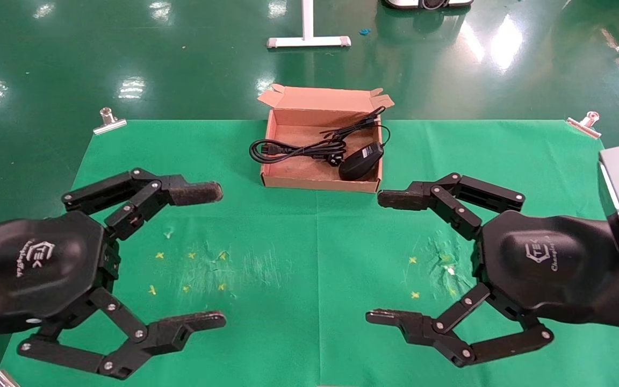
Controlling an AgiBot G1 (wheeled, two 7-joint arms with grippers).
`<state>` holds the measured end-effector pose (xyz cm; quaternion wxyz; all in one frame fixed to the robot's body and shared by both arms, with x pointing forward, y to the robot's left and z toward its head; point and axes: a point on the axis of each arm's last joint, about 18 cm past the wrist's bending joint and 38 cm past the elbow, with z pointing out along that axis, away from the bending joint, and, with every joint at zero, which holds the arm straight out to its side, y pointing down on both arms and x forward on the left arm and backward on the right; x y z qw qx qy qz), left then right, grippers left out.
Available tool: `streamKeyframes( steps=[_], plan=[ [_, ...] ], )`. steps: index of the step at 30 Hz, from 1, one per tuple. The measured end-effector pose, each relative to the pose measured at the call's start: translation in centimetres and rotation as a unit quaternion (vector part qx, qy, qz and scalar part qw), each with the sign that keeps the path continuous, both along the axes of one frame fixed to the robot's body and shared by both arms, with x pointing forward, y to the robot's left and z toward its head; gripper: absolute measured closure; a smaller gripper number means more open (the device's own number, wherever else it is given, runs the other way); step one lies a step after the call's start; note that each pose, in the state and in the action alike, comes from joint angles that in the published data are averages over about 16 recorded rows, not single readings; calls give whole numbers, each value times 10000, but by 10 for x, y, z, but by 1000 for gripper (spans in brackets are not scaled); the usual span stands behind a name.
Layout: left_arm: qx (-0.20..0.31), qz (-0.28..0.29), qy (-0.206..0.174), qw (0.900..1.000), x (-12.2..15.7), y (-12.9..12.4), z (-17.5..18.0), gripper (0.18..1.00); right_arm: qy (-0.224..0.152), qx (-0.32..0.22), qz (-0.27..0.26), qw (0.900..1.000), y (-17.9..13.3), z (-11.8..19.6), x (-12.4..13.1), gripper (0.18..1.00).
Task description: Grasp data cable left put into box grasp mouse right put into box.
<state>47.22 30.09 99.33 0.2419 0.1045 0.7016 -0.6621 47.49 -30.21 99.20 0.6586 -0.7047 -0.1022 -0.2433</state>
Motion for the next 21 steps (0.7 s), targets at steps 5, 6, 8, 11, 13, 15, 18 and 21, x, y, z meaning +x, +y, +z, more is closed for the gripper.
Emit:
streamKeyframes(
  steps=[5,6,8,11,13,15,18,21],
  plan=[
    [-56,-95,-99,9999,-7,2,2,184,1,0,2,10000,0,0,0,178],
    [-61,-103,-105,9999,-7,2,2,184,1,0,2,10000,0,0,0,178],
    [-62,-105,-105,9999,-7,2,2,184,1,0,2,10000,0,0,0,178],
    [-42,-74,-77,9999,-5,2,2,184,1,0,1,10000,0,0,0,178],
    [-30,-55,-62,10000,-4,1,1,184,1,0,0,10000,0,0,0,178],
    [-20,-39,-49,10000,-3,1,1,184,1,0,0,10000,0,0,0,178],
    [-6,-18,-33,10000,-1,0,0,184,2,1,-1,10000,0,0,0,178],
    [4,-3,-21,10000,0,0,0,184,1,1,-2,10000,0,0,0,178]
  ],
)
